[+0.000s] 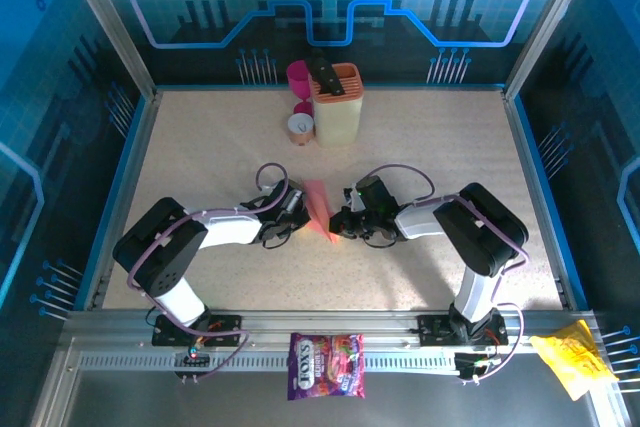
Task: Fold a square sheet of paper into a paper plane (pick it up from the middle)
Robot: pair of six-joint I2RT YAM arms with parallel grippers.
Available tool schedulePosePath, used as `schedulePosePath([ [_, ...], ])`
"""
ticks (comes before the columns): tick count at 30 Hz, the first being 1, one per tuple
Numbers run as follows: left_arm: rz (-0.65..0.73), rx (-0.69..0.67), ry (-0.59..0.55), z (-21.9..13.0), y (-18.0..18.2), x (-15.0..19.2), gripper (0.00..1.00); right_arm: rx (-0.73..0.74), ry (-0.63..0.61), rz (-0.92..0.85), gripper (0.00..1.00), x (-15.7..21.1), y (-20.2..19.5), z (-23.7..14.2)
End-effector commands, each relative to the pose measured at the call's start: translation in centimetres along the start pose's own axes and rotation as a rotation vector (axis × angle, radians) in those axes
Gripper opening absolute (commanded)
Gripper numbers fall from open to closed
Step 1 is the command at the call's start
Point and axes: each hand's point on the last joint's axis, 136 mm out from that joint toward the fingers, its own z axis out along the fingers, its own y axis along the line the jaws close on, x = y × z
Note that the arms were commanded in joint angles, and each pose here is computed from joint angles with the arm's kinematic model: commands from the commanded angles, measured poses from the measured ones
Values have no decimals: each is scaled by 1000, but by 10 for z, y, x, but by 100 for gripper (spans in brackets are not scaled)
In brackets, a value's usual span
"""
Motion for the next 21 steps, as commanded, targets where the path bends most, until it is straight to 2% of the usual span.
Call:
schedulePosePath([
  [1, -2, -188, 58, 7, 52, 20, 0, 80, 39, 71, 0, 11, -31, 7],
  [7, 16, -148, 42, 0, 41, 15, 0, 127, 53, 113, 0, 18, -48, 8],
  [15, 114, 124, -14, -35, -20, -2, 0, 171, 87, 155, 0, 28, -62, 8],
  [21, 176, 315, 47, -37, -59, 9, 0, 180, 101, 170, 0, 32, -67, 10],
])
